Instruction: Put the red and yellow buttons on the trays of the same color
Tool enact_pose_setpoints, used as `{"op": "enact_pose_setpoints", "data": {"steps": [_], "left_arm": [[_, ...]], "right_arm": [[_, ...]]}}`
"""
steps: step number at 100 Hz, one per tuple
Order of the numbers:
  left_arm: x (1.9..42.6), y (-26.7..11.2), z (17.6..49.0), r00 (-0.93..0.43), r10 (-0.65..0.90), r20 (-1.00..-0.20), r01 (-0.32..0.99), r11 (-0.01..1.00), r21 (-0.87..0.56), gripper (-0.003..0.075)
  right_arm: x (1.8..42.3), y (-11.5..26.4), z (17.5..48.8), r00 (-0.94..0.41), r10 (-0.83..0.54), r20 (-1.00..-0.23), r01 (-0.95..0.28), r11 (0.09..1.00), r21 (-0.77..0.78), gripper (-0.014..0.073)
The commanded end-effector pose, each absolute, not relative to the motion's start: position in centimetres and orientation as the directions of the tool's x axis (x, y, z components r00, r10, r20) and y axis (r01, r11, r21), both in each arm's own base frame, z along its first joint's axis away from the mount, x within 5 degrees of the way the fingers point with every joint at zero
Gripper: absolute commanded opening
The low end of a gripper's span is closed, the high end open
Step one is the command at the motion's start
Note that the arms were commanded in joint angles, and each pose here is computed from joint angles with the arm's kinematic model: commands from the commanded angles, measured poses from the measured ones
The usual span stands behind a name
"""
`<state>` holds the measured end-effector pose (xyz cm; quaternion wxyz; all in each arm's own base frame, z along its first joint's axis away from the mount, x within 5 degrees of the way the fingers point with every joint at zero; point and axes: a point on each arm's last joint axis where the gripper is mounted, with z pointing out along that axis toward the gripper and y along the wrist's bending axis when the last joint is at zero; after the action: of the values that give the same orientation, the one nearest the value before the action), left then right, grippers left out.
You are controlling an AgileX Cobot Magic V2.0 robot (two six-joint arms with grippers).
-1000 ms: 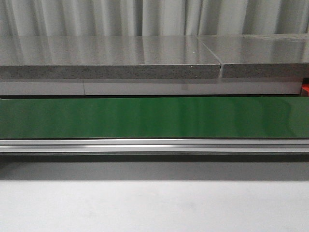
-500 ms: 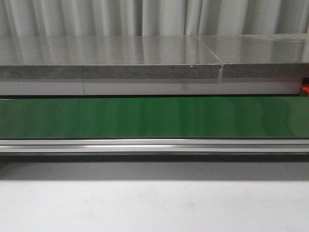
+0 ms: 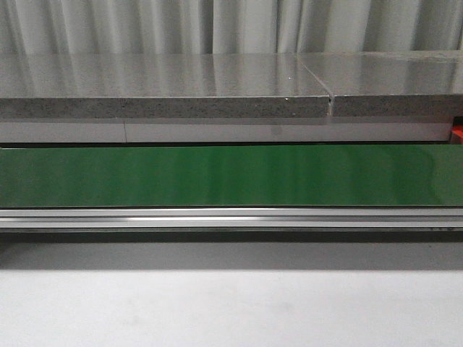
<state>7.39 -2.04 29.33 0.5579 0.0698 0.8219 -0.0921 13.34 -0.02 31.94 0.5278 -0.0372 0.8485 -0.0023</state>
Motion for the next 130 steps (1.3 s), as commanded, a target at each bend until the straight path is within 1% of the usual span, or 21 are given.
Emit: {"op": "enact_pose_setpoints", "data": {"steps": [1,3,8,10,13,17,19,23,65,76,130], "left_arm": [[7.58,-2.02,30.85,-0.284,-0.021,-0.959,0.213,0.973,-0.085,-0.0019],[7.58,-2.02,30.85,-0.284,-0.021,-0.959,0.213,0.973,-0.085,-0.0019],[7.58,-2.02,30.85,-0.284,-0.021,-0.959,0.213,0.973,-0.085,-0.0019],[7.58,-2.02,30.85,-0.284,-0.021,-0.959,0.213,0.973,-0.085,-0.0019],[7.58,-2.02,30.85,-0.284,-0.021,-0.959,0.213,0.973,-0.085,-0.0019],[7.58,-2.02,30.85,-0.284,-0.021,-0.959,0.213,0.973,-0.085,-0.0019],[7.58,-2.02,30.85,-0.284,-0.021,-0.959,0.213,0.973,-0.085,-0.0019],[7.58,-2.02,30.85,-0.284,-0.021,-0.959,0.213,0.973,-0.085,-0.0019],[7.58,-2.02,30.86,-0.283,-0.023,-0.959,0.213,0.973,-0.086,-0.0019],[7.67,-1.95,31.11,-0.255,-0.03,-0.966,0.206,0.975,-0.084,-0.0019],[7.73,-1.96,31.06,-0.261,-0.029,-0.965,0.206,0.975,-0.085,-0.0018]], "right_arm": [[12.92,-0.07,33.06,-0.352,-0.08,-0.933,-0.05,0.996,-0.067,0.0307],[12.84,-0.07,33.01,-0.351,-0.081,-0.933,-0.05,0.996,-0.067,0.0273],[12.68,-0.05,33.0,-0.349,-0.081,-0.933,-0.051,0.996,-0.067,0.0141],[12.67,-0.05,32.99,-0.35,-0.081,-0.933,-0.051,0.996,-0.067,0.0108],[12.67,-0.05,32.99,-0.35,-0.081,-0.933,-0.051,0.996,-0.067,0.0033],[12.67,-0.05,32.99,-0.35,-0.081,-0.933,-0.051,0.996,-0.067,-0.005],[12.67,-0.05,32.99,-0.35,-0.081,-0.933,-0.051,0.996,-0.067,-0.0074],[12.68,-0.05,33.0,-0.35,-0.081,-0.933,-0.051,0.996,-0.067,-0.0063],[12.68,-0.05,33.0,-0.35,-0.081,-0.933,-0.051,0.996,-0.067,-0.0068],[12.68,-0.05,33.0,-0.35,-0.081,-0.933,-0.051,0.996,-0.067,-0.0068],[12.68,-0.05,33.0,-0.35,-0.081,-0.933,-0.051,0.996,-0.067,-0.0068]]}}
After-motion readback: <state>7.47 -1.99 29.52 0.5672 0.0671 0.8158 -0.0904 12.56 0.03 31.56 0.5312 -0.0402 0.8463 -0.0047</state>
